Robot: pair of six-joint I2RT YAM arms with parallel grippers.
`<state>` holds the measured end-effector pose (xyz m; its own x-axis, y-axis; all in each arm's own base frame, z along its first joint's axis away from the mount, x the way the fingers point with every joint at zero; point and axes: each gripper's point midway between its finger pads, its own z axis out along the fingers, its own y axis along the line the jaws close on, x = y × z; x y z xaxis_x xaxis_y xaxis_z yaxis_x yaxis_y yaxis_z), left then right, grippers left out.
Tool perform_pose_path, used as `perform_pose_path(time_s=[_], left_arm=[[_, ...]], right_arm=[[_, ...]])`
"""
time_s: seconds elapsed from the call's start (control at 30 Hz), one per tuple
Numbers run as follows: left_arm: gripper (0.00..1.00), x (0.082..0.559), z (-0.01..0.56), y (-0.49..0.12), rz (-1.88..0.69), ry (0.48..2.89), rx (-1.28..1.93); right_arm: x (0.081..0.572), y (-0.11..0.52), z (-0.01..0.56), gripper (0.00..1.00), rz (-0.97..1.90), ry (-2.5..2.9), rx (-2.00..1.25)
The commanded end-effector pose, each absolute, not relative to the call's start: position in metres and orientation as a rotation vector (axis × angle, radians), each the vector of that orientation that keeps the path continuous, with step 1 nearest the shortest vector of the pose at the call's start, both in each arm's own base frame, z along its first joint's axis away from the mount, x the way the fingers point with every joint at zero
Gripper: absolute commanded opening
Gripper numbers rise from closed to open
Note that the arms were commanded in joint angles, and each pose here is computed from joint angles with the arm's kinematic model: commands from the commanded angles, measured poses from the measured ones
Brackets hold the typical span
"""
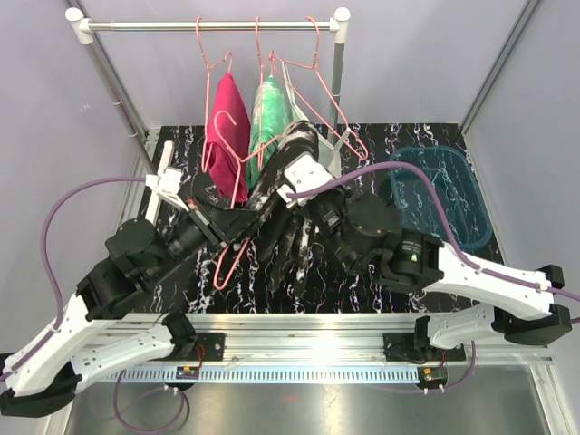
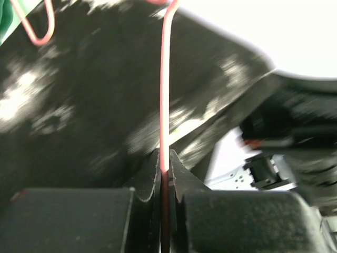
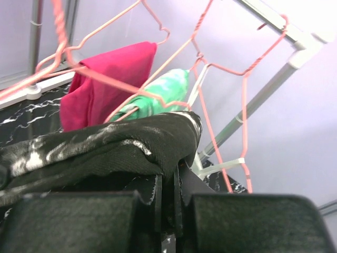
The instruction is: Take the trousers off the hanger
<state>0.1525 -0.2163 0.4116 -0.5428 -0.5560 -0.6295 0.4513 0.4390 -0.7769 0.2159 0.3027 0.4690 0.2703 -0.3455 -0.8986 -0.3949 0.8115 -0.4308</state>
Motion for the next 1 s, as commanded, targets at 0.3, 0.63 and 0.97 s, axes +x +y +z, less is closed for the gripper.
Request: perform_pose_path(time_s=[0.3,0.63,0.97], left_arm=[[0.0,0.127,0.349,-0.215,-1.301,1.825,0.038],[0.0,0.114,0.322,-0.207,-1.261,1.879,0.123],[0.0,0.106,0.311,-0.205,-1.256,1.901,0.184]], right_arm=[[0.212,0.204,0.617,0.0,-0.005,1.204,-0.403],[0.209,0.139,0.662,0.0,-0.153,1.194,-0.274],[0.208,0.083,0.646,0.0,-0.352,1.243,-0.212]])
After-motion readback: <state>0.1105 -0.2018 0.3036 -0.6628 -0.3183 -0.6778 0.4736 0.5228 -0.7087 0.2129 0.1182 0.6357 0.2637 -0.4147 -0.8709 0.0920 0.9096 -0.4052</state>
